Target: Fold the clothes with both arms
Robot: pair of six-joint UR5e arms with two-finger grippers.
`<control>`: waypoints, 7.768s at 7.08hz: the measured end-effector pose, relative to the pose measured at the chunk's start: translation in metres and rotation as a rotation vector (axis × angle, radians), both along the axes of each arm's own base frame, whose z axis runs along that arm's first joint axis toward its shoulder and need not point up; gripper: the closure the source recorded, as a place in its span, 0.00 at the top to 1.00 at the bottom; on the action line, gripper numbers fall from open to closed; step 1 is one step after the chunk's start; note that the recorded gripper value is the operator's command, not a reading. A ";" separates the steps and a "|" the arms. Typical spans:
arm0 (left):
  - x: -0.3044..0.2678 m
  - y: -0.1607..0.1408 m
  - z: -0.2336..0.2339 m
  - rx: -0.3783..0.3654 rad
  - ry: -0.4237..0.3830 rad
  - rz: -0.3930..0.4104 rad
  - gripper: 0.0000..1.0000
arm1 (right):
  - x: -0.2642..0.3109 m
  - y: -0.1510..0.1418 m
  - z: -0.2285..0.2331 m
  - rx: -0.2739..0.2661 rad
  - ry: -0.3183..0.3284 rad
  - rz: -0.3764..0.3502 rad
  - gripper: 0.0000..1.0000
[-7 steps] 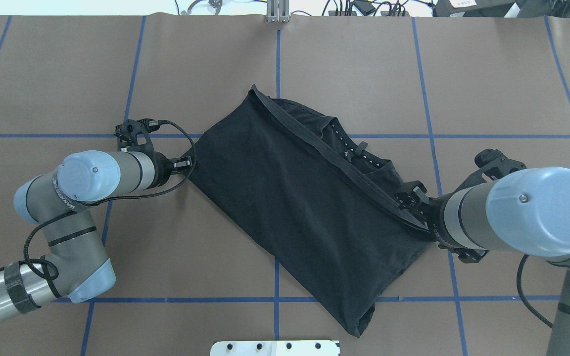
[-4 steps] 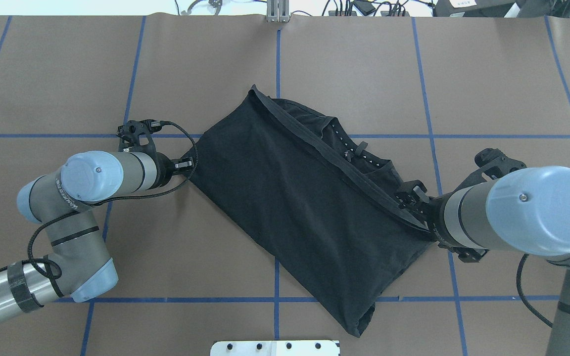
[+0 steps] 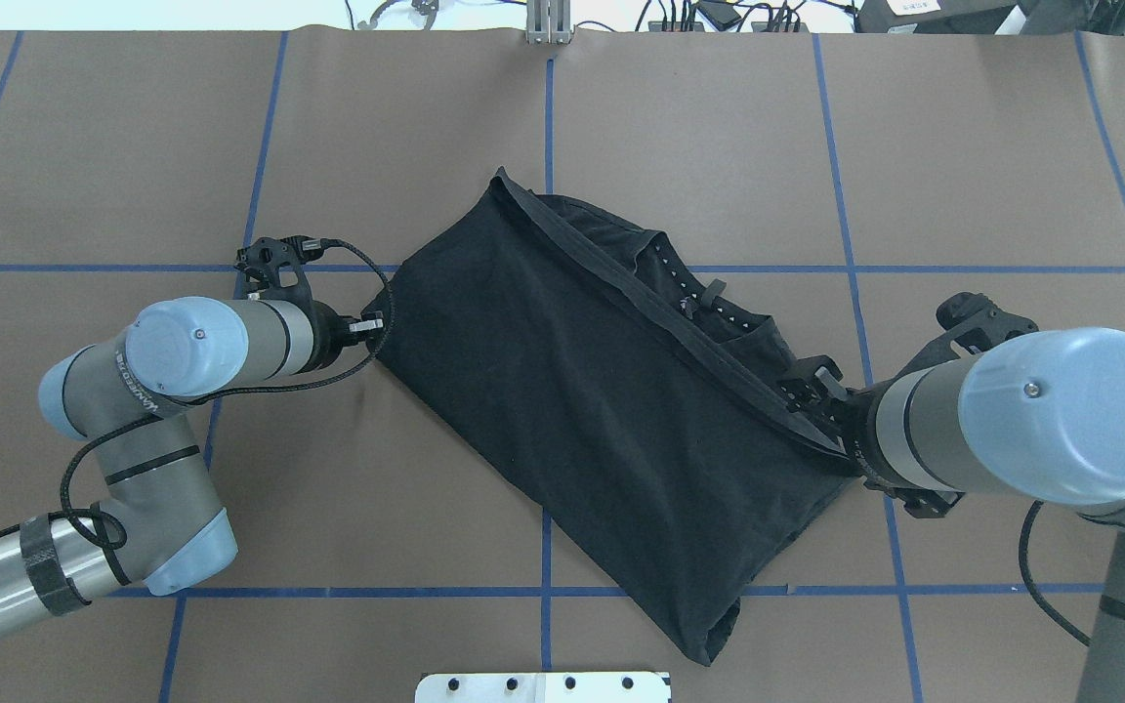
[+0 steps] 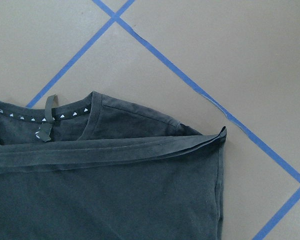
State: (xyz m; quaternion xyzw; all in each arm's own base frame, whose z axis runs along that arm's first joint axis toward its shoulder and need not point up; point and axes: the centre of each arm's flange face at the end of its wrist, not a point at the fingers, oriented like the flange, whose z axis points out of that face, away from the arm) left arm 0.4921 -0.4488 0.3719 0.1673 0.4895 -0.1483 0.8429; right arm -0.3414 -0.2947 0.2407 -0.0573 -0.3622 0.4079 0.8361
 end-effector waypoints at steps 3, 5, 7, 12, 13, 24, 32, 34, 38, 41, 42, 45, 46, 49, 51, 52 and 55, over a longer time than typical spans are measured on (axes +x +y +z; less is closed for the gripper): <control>-0.021 -0.008 -0.025 0.073 0.018 0.003 0.00 | 0.000 0.000 0.000 0.000 0.001 0.000 1.00; -0.061 -0.065 -0.040 0.177 -0.035 -0.047 0.00 | 0.003 -0.003 0.000 0.002 0.000 0.007 1.00; -0.056 -0.151 -0.077 0.208 -0.069 -0.114 0.00 | 0.006 -0.006 0.000 0.005 0.002 0.013 1.00; -0.018 -0.294 -0.141 0.224 -0.122 -0.182 1.00 | 0.007 -0.012 0.001 0.021 0.011 0.030 1.00; -0.027 -0.290 -0.147 0.249 -0.109 -0.182 1.00 | -0.004 -0.015 -0.004 0.032 0.008 0.032 1.00; -0.130 -0.154 -0.060 0.257 0.032 -0.109 1.00 | -0.236 -0.033 0.038 0.181 -0.006 0.190 0.92; -0.126 -0.152 -0.062 0.231 0.055 -0.118 1.00 | -0.239 -0.027 0.049 0.174 0.022 0.173 0.00; -0.126 -0.151 -0.062 0.222 0.063 -0.123 1.00 | -0.239 -0.027 0.049 0.173 0.021 0.172 0.00; -0.127 -0.149 -0.066 0.222 0.073 -0.126 1.00 | -0.224 -0.024 0.043 0.174 0.005 0.172 0.00; -0.108 -0.069 -0.093 0.112 0.259 -0.096 0.99 | -0.181 0.010 0.044 0.158 0.002 0.141 0.00; -0.089 -0.021 -0.103 0.044 0.332 -0.072 0.99 | -0.175 0.026 0.048 0.148 -0.004 0.125 0.00; -0.013 0.111 -0.105 -0.136 0.326 -0.032 0.70 | -0.148 0.060 0.053 0.130 -0.029 0.090 0.00; 0.008 0.141 -0.101 -0.175 0.301 -0.014 0.63 | -0.145 0.062 0.053 0.129 -0.030 0.088 0.00; 0.046 0.209 -0.096 -0.250 0.259 0.066 0.61 | -0.143 0.064 0.050 0.129 -0.039 0.086 0.00; 0.054 0.233 -0.096 -0.284 0.221 0.092 0.61 | -0.142 0.064 0.048 0.128 -0.046 0.089 0.00; 0.057 0.246 -0.098 -0.305 0.206 0.103 0.61 | -0.141 0.064 0.049 0.124 -0.047 0.093 0.00; 0.063 0.257 -0.097 -0.325 0.189 0.113 0.60 | -0.141 0.064 0.048 0.119 -0.051 0.097 0.00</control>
